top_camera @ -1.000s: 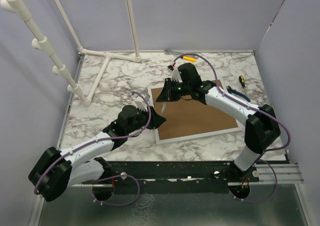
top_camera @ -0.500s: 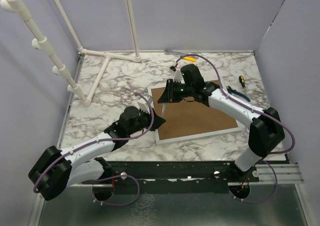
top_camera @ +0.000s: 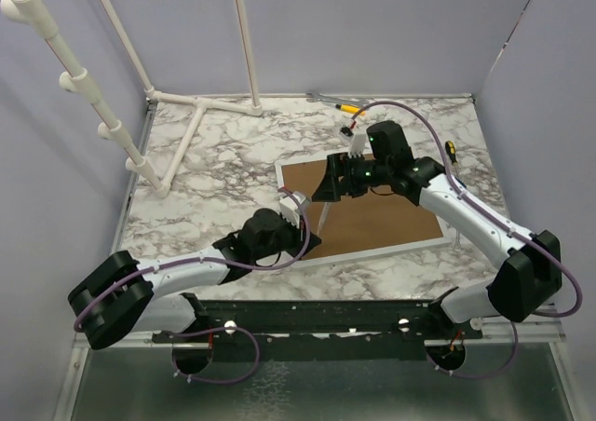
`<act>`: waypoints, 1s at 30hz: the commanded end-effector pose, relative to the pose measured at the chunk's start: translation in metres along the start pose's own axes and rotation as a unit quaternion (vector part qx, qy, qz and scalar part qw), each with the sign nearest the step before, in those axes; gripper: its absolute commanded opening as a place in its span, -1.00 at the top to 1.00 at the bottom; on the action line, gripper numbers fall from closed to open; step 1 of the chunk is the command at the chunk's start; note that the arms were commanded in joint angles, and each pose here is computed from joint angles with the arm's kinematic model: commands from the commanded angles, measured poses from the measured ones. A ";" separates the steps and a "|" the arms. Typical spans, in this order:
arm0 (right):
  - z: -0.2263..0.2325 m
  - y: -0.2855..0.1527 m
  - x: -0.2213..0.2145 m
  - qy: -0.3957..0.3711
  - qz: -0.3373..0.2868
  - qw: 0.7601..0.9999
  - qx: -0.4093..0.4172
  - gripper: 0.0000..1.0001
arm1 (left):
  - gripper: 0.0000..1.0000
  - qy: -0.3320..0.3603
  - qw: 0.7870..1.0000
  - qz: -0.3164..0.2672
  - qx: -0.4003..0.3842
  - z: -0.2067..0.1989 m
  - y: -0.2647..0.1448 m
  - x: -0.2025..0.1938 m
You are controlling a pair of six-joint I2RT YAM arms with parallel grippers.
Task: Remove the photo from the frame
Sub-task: Adjust the screwdriver.
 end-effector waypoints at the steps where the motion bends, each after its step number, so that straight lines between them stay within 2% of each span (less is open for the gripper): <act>1: -0.020 -0.021 -0.013 0.004 0.023 0.998 -0.051 -0.60 | 1.00 0.065 0.998 -0.026 0.005 -0.002 0.007 0.013; 5: -0.024 -0.029 -0.023 0.017 0.058 0.997 -0.056 -0.38 | 1.00 0.115 0.993 -0.033 0.015 -0.005 0.008 0.015; 13: -0.014 -0.043 -0.037 0.029 0.087 0.995 -0.034 -0.36 | 1.00 0.247 0.966 -0.059 0.048 0.003 0.003 0.027; 15: -0.015 -0.045 -0.041 0.030 0.094 0.994 -0.037 -0.36 | 1.00 0.290 0.956 -0.046 0.020 0.000 0.005 0.024; 19: -0.017 -0.046 -0.047 0.036 0.105 0.993 -0.039 -0.36 | 1.00 0.316 0.948 -0.044 -0.010 -0.005 0.008 0.025; 25: -0.017 -0.043 -0.048 0.090 0.083 0.991 -0.051 -0.24 | 1.00 0.340 0.940 -0.038 -0.014 -0.007 0.009 0.028; 30: -0.009 -0.046 -0.039 0.150 0.035 0.986 -0.059 -0.24 | 1.00 0.366 0.930 -0.031 0.025 -0.001 0.010 0.029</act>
Point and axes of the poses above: each gripper's point midway between its finger pads, its own y axis out along the fingers, its own z axis along the line the jaws close on, x = y × z, the point moved 6 cm from there along -y, back along the fingers, and after that the axes turned 8 degrees about y, right-handed, at the moved point
